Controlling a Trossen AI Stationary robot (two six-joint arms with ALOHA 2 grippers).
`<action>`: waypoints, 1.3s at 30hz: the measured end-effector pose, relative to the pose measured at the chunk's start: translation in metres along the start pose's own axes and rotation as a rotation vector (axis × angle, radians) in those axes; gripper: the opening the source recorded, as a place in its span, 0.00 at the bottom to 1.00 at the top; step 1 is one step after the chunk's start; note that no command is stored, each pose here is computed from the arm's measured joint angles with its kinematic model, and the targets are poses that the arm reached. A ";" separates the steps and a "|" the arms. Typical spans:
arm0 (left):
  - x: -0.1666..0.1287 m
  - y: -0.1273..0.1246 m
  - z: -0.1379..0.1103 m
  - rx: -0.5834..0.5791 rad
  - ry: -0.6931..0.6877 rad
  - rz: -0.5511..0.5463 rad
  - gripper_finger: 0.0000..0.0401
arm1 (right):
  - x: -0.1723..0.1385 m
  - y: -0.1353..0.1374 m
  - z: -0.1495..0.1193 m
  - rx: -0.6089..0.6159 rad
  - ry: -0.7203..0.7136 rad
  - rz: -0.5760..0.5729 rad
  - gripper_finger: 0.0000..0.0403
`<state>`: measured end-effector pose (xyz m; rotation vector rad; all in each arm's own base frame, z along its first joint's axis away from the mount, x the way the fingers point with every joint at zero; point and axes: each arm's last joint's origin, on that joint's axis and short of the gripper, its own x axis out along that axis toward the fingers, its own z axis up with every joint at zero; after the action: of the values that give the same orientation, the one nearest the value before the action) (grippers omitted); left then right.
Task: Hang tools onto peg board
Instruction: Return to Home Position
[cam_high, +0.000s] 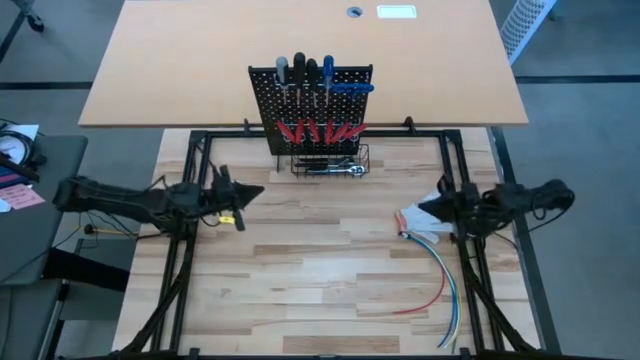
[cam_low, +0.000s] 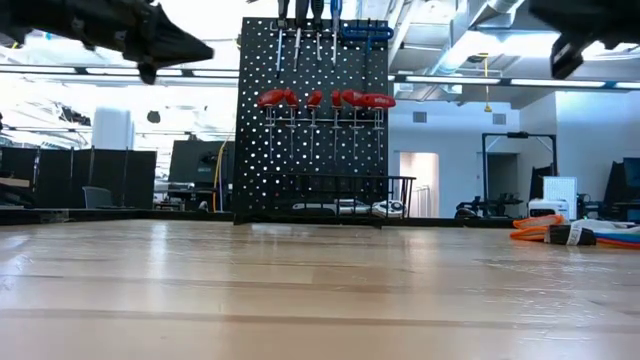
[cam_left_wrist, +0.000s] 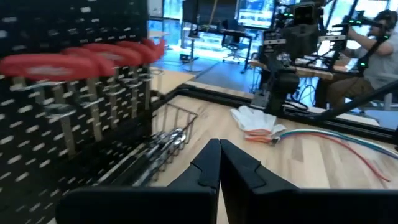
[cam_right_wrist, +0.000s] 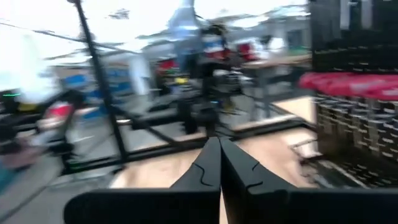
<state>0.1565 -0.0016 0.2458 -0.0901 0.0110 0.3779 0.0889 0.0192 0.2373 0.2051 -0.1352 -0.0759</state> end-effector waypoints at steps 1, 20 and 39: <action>-0.005 0.004 0.001 -0.007 0.006 0.008 0.00 | -0.006 -0.003 0.001 0.005 -0.006 0.037 0.01; -0.042 0.029 -0.031 -0.025 -0.022 0.038 0.00 | -0.001 -0.016 -0.051 -0.122 0.025 0.326 0.00; -0.052 0.032 -0.071 -0.056 -0.074 -0.161 0.00 | -0.001 -0.017 -0.054 -0.144 0.011 0.427 0.00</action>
<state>0.0968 0.0029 0.1733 -0.1317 -0.0797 0.2203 0.0945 0.0134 0.1814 0.0297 -0.1594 0.3396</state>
